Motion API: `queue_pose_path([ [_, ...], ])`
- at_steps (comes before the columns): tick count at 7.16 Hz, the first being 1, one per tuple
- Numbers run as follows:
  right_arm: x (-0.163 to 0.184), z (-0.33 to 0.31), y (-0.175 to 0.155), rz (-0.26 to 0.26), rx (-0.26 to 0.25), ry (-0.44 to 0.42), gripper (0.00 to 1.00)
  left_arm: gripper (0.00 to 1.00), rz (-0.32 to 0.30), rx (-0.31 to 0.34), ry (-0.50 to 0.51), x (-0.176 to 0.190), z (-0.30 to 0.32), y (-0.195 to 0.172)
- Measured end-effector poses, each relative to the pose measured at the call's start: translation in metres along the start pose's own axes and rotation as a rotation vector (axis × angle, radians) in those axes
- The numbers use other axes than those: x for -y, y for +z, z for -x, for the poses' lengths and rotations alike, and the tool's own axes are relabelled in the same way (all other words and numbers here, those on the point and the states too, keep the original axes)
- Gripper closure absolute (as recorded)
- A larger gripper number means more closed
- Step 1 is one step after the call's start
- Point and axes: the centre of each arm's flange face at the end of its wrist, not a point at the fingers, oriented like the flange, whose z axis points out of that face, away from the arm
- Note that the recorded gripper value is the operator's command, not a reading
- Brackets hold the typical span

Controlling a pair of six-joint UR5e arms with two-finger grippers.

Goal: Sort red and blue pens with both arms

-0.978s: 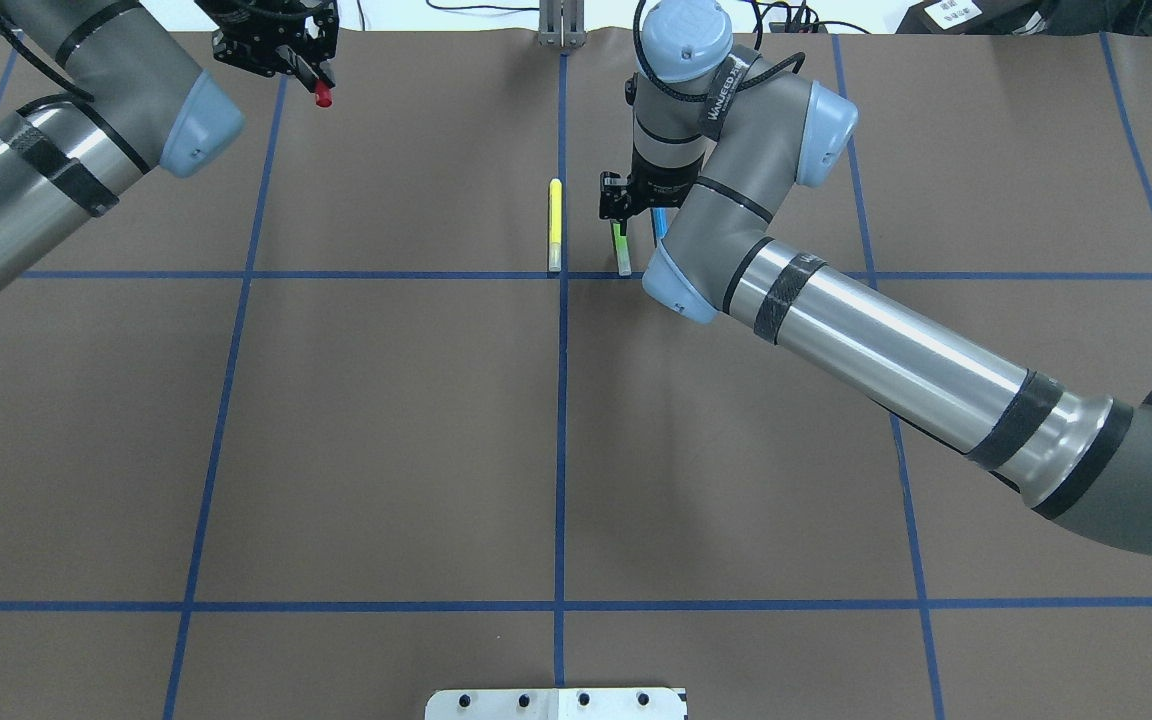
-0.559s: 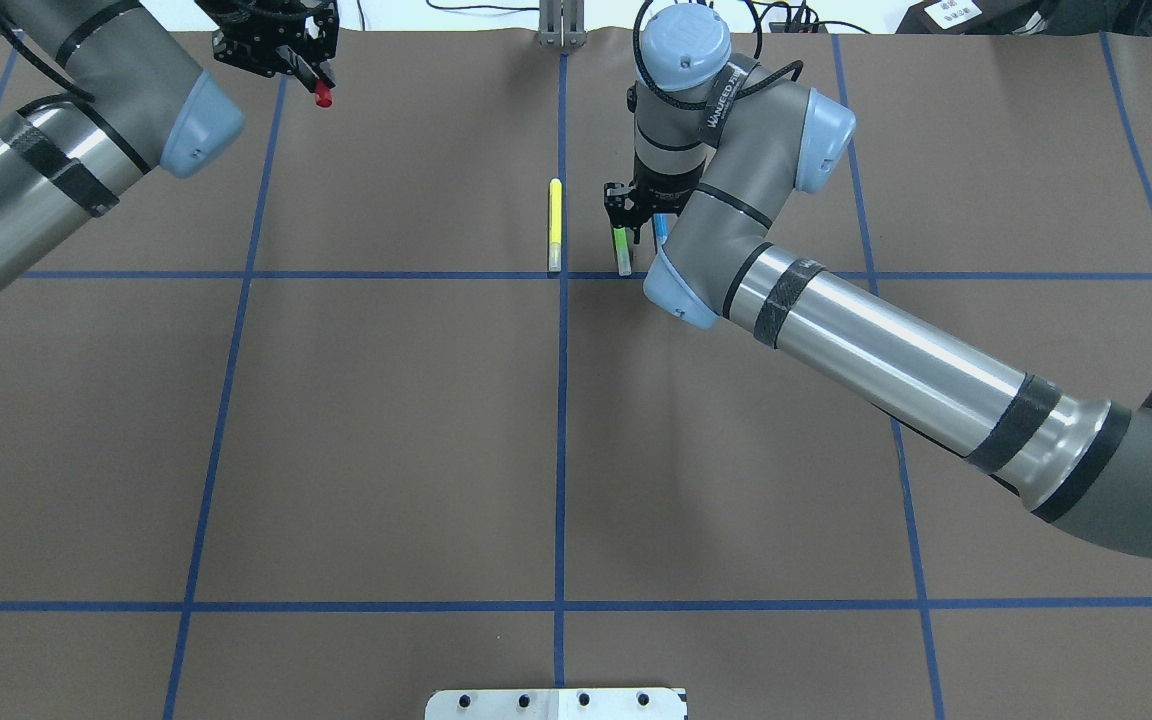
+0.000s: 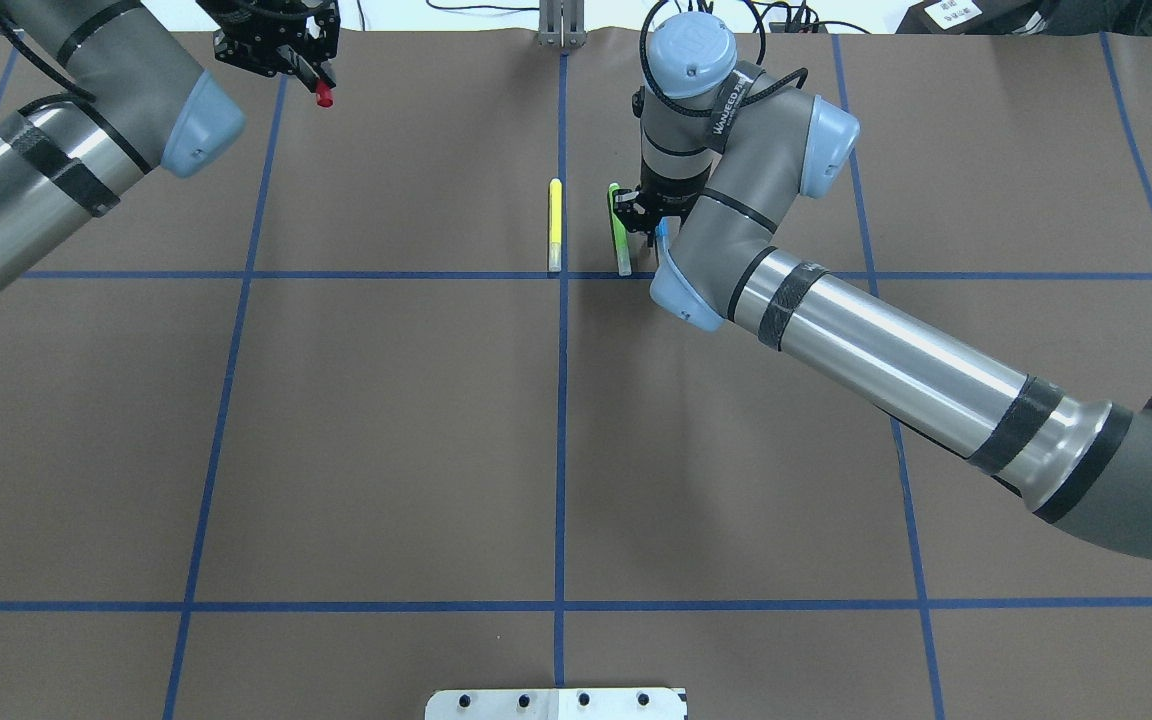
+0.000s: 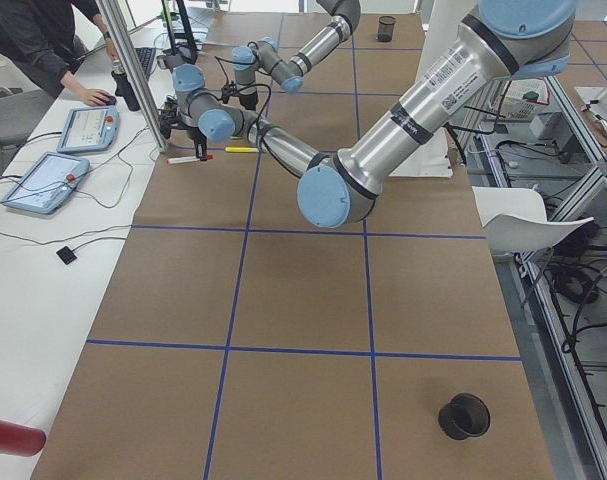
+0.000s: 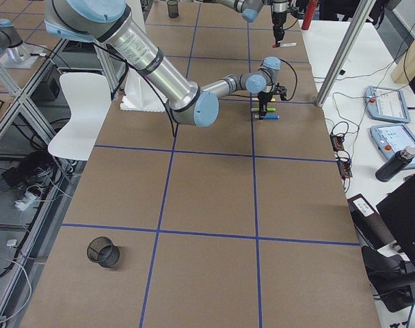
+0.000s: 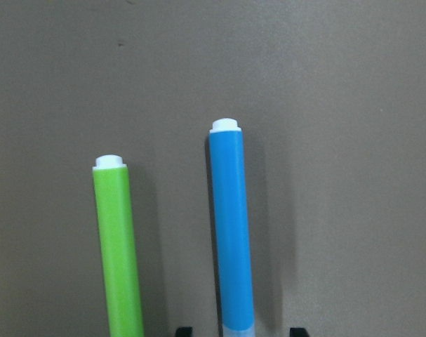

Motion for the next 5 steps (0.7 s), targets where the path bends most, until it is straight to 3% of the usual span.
queue_pose_path([
  [5, 0.0012, 0.0056, -0.0032, -0.006, 0.01, -0.003, 0.53, 1.0, -0.001, 0.0, -0.001, 0.0005, 0.0003, -0.0004],
])
